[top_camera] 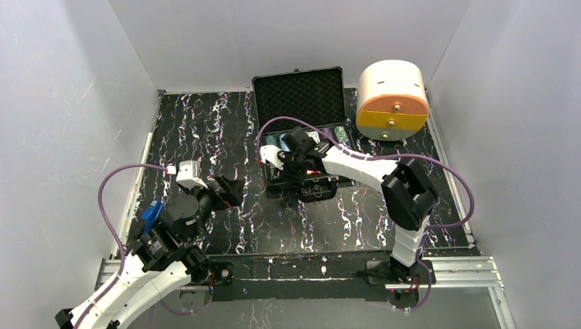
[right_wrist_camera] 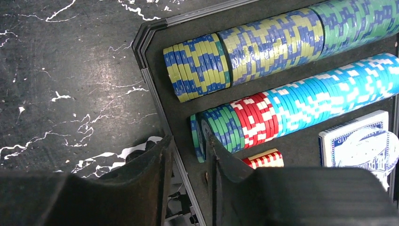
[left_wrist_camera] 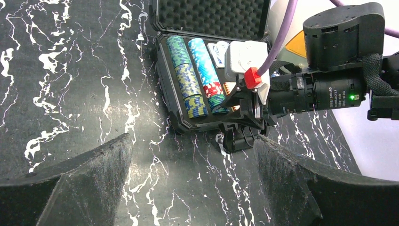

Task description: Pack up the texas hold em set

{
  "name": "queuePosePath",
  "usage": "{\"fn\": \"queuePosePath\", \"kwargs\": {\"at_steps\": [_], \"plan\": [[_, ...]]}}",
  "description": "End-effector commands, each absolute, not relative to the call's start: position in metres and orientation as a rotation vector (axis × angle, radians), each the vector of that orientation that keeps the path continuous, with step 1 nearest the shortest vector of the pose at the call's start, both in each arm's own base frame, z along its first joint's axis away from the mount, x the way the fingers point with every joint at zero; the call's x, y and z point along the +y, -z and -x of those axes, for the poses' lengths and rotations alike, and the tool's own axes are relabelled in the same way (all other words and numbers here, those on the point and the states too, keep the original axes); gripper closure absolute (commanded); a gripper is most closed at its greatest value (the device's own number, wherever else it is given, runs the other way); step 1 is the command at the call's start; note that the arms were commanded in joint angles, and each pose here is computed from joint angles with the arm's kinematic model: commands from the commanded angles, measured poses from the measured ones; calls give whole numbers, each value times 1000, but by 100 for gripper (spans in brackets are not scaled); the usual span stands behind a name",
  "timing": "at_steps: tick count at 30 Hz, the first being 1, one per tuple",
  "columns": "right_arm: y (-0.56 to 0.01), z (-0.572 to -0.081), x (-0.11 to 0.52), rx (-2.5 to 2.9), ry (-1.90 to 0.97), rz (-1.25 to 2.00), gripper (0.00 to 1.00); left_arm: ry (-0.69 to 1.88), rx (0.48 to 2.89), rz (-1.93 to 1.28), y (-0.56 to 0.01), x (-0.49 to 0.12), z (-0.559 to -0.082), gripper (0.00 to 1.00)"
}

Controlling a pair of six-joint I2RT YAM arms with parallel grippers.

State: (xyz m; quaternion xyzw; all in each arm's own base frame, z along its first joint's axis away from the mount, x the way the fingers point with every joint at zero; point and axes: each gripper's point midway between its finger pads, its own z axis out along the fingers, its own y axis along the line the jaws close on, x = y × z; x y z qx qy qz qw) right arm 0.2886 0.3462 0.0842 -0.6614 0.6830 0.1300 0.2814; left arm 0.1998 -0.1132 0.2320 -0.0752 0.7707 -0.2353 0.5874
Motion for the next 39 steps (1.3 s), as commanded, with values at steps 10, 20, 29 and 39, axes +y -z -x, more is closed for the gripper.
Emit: {"fn": "queuePosePath", "kwargs": {"at_steps": [10,20,29,39], "plan": [[-253,-351,337,1691,-527,999,34,491,1862,201,-224,-126,-217,2],[-246,-345,264,1957,-630,195,33,402,1876,166,-267,-187,-293,2],[-232,-301,241,2101,-681,99,30,402,1915,196,-281,-191,-430,7],[-212,-261,235,2180,-820,31,31,152,2034,138,-229,-162,-554,31]]}}
